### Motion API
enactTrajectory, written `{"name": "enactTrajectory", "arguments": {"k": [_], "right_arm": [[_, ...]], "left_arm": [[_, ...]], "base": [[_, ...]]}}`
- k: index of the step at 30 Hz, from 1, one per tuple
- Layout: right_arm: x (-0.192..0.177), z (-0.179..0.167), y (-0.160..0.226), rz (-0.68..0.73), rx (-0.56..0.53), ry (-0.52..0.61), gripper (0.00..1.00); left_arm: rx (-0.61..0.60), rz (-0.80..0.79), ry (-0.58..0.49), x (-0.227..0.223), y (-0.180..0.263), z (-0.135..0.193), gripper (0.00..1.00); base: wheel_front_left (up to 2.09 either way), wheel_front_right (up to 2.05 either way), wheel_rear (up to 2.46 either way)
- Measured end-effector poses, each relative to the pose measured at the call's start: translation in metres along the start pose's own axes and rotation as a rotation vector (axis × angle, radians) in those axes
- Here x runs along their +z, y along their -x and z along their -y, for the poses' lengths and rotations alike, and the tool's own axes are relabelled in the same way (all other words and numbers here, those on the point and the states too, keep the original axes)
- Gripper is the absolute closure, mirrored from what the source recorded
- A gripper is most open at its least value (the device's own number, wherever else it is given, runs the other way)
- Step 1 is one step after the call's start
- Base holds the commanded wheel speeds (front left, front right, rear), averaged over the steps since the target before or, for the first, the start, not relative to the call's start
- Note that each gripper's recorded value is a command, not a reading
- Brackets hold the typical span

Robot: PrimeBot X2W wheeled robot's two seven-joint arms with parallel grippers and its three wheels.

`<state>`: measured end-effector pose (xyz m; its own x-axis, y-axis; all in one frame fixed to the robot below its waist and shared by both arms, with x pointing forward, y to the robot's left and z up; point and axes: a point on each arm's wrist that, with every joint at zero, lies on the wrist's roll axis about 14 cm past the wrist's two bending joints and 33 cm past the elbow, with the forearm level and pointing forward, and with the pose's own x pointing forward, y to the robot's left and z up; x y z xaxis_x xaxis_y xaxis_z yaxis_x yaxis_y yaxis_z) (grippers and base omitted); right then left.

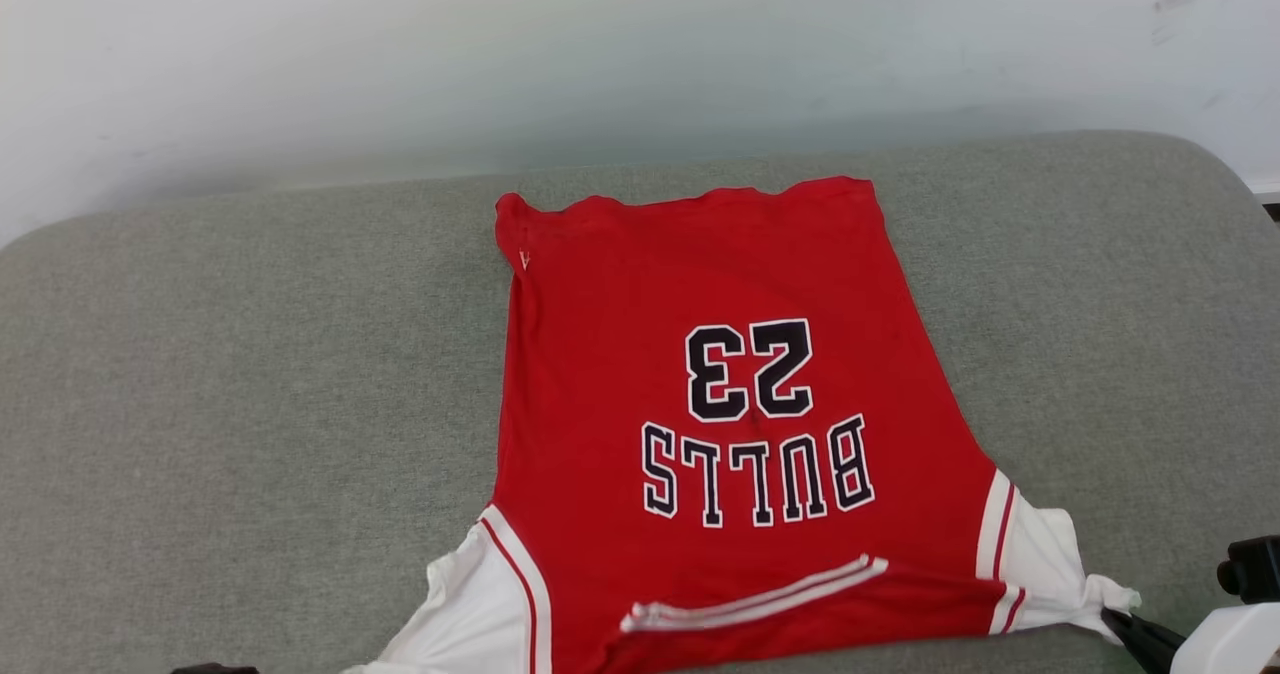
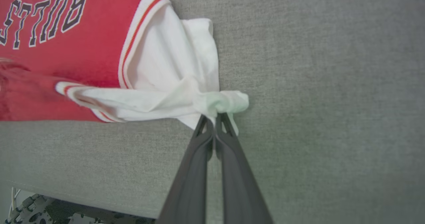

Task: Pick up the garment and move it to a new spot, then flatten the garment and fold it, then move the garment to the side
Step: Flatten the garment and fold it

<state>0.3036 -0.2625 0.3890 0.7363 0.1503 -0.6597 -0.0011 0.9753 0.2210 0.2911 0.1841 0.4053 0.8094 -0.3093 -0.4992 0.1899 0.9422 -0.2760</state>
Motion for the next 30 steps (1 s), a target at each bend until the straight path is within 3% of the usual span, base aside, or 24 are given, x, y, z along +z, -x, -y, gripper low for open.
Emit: {"name": "enactTrajectory", "arguments": {"k": [8, 9, 10, 18, 22, 30], "right_arm": [[0.002, -0.001, 0.001, -0.008, 0.003, -0.002, 1.00], [0.003, -0.002, 0.000, -0.007, 0.007, 0.000, 0.65], [0.004, -0.005, -0.001, -0.016, 0.016, -0.003, 0.00], [0.043, -0.019, -0.006, -0.026, 0.074, 0.033, 0.00], [0.091, -0.034, -0.013, 0.017, 0.107, 0.089, 0.00], [0.152, -0.072, -0.047, -0.047, 0.163, 0.171, 0.00]], "left_arm": [[-0.023, 0.014, 0.002, 0.001, -0.002, 0.009, 1.00], [-0.025, 0.014, 0.003, 0.001, -0.002, 0.010, 1.00], [-0.030, 0.012, 0.005, 0.001, -0.002, 0.012, 1.00], [-0.074, -0.002, -0.018, 0.006, -0.003, 0.024, 1.00], [-0.107, -0.024, -0.028, 0.008, -0.003, 0.035, 1.00], [-0.159, 0.004, -0.055, 0.030, -0.013, 0.051, 1.00]], "base": [[0.00, 0.00, 0.00], [0.00, 0.00, 0.00], [0.00, 0.00, 0.00], [0.00, 0.00, 0.00], [0.00, 0.00, 0.00], [0.00, 0.00, 0.00]]}}
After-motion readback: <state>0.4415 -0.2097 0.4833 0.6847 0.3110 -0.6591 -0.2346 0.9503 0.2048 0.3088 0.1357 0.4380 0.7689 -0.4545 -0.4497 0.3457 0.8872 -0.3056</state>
